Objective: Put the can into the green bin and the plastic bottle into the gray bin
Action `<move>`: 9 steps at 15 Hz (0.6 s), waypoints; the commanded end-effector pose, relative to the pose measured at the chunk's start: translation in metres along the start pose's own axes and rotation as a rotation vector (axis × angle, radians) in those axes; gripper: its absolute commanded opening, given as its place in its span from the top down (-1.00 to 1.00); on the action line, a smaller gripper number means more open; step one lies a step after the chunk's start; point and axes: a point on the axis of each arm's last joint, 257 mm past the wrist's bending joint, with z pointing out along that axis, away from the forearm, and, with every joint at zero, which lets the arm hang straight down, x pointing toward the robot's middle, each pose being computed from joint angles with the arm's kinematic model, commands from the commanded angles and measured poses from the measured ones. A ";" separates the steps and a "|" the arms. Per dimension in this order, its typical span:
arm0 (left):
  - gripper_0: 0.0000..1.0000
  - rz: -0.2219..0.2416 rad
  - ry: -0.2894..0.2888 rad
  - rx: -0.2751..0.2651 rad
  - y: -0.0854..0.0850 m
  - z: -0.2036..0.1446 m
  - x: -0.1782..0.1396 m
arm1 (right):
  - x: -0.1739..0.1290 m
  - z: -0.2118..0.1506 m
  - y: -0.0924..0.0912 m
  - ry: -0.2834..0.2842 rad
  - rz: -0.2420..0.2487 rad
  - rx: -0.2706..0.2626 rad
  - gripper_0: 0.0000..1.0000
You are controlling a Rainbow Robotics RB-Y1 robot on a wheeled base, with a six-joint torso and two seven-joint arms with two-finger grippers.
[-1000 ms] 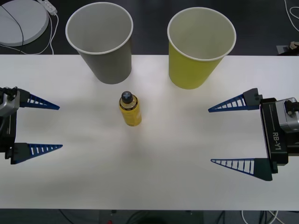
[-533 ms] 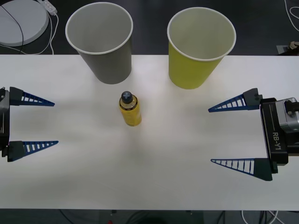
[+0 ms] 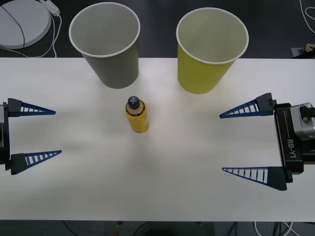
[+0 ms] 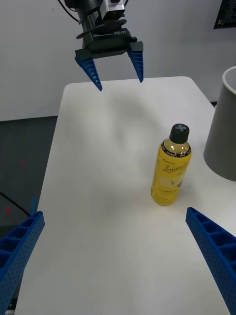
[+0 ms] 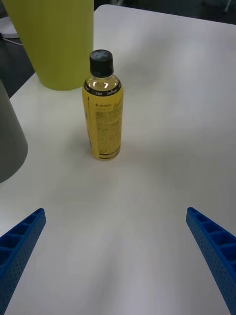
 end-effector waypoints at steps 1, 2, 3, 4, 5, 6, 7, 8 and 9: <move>-1.00 0.018 0.020 -0.010 0.000 0.001 0.012 | 0.000 0.000 0.000 0.000 0.000 0.000 -1.00; -1.00 0.016 0.010 -0.018 0.000 0.004 0.012 | 0.000 0.000 0.000 0.000 0.000 0.000 -1.00; -1.00 0.020 0.005 -0.022 -0.001 0.007 0.013 | 0.000 0.000 0.000 0.000 0.000 0.000 -1.00; -1.00 0.013 -0.008 -0.032 0.000 0.010 0.013 | 0.000 0.000 0.000 0.000 0.000 0.000 -1.00; -1.00 0.012 -0.019 -0.037 0.001 0.013 0.011 | 0.000 0.000 0.000 0.000 0.000 0.000 -1.00; -1.00 0.009 -0.029 -0.046 0.002 0.015 0.009 | 0.000 0.000 0.000 0.000 0.000 0.000 -1.00; -1.00 0.015 -0.027 -0.053 0.004 0.018 0.010 | 0.000 0.000 0.000 0.000 0.000 0.000 -1.00; -1.00 0.013 -0.031 -0.058 0.005 0.021 0.010 | 0.000 0.000 0.000 0.000 0.000 0.000 -1.00; -1.00 0.015 -0.032 -0.061 0.006 0.023 0.009 | 0.000 0.000 0.000 0.000 0.000 0.000 -1.00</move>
